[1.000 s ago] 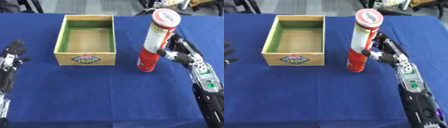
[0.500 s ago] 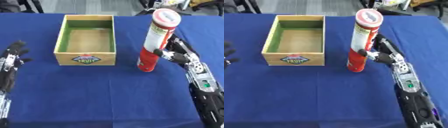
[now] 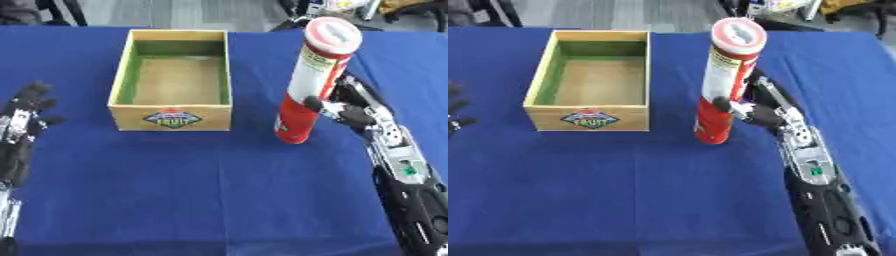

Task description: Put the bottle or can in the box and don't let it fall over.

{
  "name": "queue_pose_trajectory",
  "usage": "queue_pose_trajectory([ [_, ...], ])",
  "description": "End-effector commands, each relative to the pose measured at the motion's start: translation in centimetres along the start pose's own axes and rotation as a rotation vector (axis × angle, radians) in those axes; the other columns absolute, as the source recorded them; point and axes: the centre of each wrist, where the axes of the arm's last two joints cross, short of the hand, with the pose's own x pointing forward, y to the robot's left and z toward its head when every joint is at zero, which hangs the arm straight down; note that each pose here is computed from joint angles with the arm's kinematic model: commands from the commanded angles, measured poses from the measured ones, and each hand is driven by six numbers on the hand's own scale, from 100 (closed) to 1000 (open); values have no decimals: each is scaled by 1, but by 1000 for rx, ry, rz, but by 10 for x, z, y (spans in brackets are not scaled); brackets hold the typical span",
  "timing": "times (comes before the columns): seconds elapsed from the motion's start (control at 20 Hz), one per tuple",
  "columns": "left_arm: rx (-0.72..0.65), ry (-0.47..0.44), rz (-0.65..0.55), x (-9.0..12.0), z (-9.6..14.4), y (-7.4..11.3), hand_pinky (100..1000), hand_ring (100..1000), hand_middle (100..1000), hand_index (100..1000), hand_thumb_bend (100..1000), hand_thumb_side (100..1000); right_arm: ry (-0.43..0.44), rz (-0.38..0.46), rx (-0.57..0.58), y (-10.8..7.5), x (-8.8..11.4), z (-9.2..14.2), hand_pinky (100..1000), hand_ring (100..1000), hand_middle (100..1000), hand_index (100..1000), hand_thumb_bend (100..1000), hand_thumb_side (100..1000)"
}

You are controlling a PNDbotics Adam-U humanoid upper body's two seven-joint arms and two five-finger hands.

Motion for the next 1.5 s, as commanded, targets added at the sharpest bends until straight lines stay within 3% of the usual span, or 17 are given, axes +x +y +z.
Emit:
queue_pose_trajectory([
  [0.05, -4, -26, -12, 8, -2, 3, 777, 904, 898, 947, 370, 812, -38, -5, -6, -1, 10, -6, 842, 949, 932, 980, 719, 404],
  [0.55, -6, -28, -12, 8, -2, 3, 778, 904, 898, 947, 369, 812, -51, -56, -15, 3, 9, -7, 836, 942, 926, 973, 710, 415],
  [1.5, -12, -34, -10, 9, -3, 2, 779, 905, 899, 947, 366, 813, -70, -60, 14, 14, 12, -14, 832, 938, 921, 960, 706, 397],
])
